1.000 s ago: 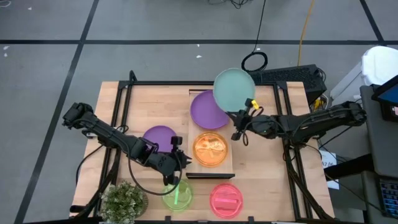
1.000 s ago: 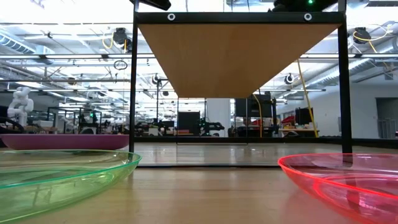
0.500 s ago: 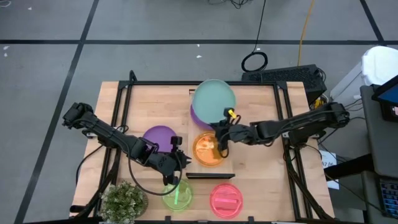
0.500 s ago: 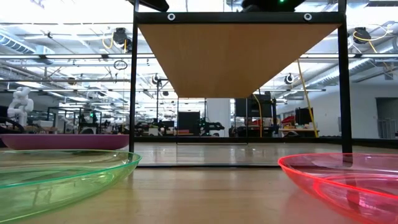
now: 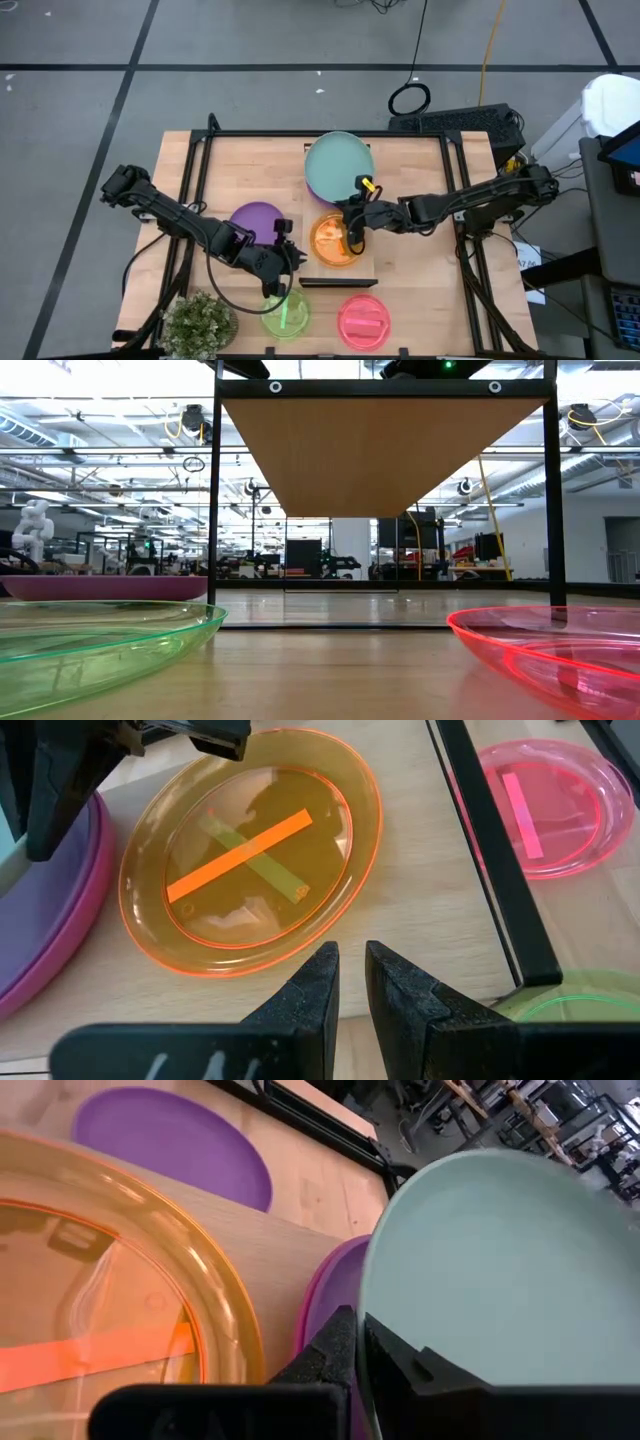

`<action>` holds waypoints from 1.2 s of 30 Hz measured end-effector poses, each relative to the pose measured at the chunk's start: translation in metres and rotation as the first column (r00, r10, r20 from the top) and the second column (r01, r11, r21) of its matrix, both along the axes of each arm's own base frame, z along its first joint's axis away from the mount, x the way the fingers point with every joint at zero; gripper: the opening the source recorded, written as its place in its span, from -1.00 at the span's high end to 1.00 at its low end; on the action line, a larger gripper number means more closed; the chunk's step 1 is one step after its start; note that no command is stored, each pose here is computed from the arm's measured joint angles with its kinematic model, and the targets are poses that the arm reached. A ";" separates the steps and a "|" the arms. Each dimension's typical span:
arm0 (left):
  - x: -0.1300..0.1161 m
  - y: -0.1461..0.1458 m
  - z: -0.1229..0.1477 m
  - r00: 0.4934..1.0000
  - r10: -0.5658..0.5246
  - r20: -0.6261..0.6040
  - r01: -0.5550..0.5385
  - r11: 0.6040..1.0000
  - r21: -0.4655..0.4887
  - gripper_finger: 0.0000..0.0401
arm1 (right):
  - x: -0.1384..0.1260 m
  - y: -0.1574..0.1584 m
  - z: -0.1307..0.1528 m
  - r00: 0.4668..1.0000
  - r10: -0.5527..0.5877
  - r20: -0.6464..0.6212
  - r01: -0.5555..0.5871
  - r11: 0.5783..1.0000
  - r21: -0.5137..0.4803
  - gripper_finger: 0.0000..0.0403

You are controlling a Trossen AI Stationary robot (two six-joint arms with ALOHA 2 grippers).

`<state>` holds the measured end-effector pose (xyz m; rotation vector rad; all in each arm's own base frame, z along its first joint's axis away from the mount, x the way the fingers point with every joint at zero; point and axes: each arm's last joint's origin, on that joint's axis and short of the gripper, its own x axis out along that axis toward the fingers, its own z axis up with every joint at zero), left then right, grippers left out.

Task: Place and stack plates onto a shelf
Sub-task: Stack the light blue plate on top of the violet plate on the shelf, then stack the transparent pink plate on top of the transparent orange plate on the shelf

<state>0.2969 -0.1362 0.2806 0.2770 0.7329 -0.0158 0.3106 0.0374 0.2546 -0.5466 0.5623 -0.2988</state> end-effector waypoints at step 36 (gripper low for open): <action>-0.002 0.001 -0.002 1.000 0.012 -0.025 -0.012 1.000 -0.001 0.70 | -0.015 0.007 0.023 0.997 0.023 0.079 -0.025 0.999 0.026 0.47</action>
